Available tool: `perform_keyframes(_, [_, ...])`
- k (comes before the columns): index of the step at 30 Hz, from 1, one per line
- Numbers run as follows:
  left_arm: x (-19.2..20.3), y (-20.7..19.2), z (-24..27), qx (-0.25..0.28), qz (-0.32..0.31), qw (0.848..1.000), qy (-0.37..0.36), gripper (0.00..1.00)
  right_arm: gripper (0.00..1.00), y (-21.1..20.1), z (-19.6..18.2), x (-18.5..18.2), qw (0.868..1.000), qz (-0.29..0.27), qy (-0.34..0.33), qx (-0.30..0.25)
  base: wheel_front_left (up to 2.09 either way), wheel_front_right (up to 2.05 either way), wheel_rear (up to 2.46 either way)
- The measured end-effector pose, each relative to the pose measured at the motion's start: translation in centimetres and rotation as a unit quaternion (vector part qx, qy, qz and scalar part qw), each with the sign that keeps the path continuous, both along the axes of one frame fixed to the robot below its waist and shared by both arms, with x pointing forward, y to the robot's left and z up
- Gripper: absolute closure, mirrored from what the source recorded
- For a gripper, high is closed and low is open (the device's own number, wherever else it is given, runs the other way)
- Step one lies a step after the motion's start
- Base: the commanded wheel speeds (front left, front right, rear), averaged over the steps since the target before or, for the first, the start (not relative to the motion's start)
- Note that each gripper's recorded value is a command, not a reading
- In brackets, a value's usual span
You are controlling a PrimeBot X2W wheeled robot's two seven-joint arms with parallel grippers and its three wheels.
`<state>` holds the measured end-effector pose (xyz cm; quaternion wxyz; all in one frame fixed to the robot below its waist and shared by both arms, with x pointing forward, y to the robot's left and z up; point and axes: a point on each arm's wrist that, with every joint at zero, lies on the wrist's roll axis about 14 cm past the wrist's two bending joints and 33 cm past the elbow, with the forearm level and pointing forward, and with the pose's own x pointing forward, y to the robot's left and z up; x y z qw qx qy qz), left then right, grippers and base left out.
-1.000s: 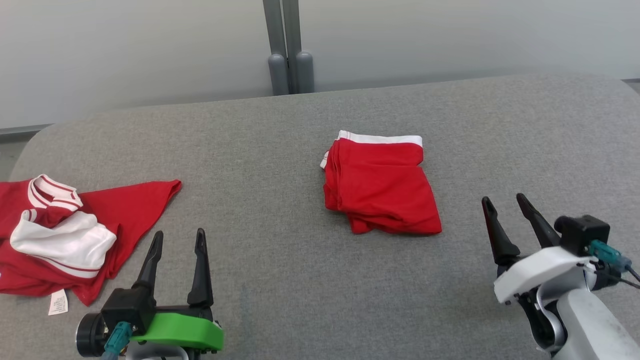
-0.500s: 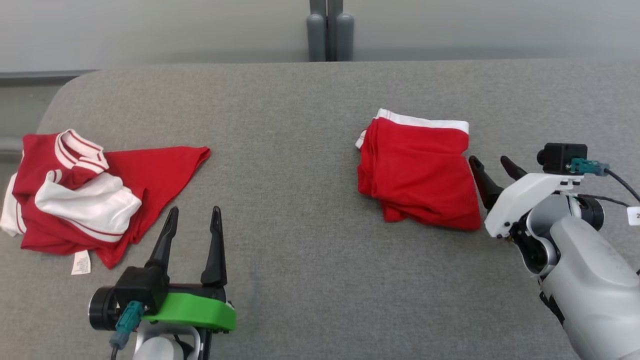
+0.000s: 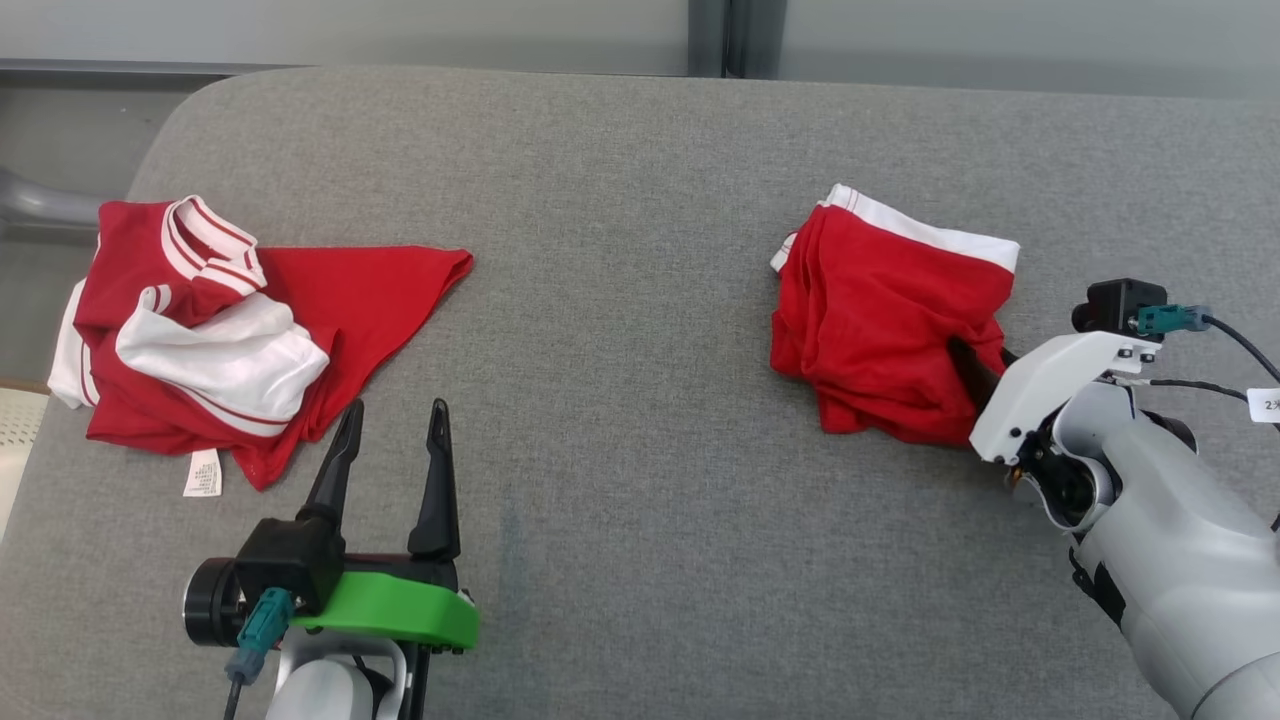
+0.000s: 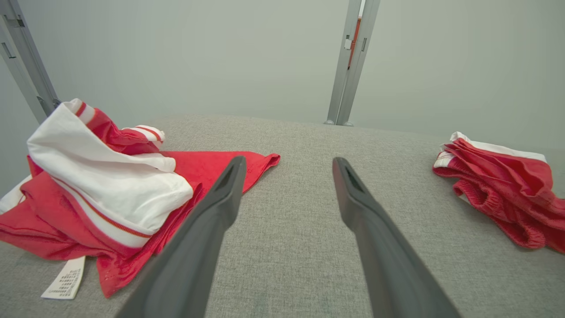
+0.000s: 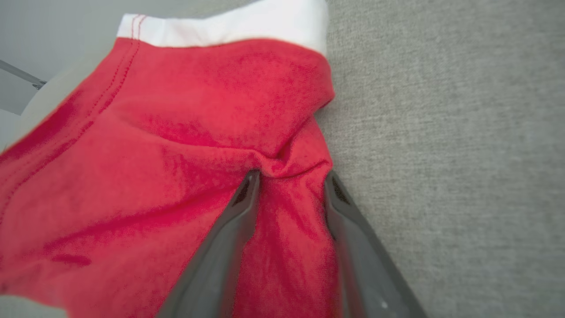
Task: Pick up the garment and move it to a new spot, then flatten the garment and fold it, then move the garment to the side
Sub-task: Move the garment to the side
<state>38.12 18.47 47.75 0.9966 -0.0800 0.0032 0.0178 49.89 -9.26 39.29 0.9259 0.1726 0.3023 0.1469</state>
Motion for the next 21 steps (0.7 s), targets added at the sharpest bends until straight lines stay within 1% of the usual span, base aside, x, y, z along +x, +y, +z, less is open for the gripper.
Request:
perform_keyframes(6, [0.2,-0.9,0.6,-0.001,-0.016,1.0,-0.01,0.0,1.0,-0.6,2.0,0.1,0.999,-0.014,-0.047,0.009,0.0,0.0,0.0])
perform_keyframes(10, [0.7,-2.6,1.1,-0.004,-0.044,0.999,-0.019,0.0,1.0,-1.9,3.7,0.2,0.996,-0.028,-0.079,0.011,0.0,0.0,0.0])
perform_keyframes(16, [1.6,-6.5,1.7,-0.011,-0.104,0.994,-0.032,0.0,1.0,-6.1,5.2,-0.8,0.992,-0.067,-0.106,-0.003,0.0,0.0,0.0])
perform_keyframes(21, [2.2,-12.0,2.4,-0.022,-0.19,0.981,-0.044,0.0,1.0,-10.8,6.1,-2.2,0.986,-0.113,-0.118,-0.022,0.0,0.0,0.0])
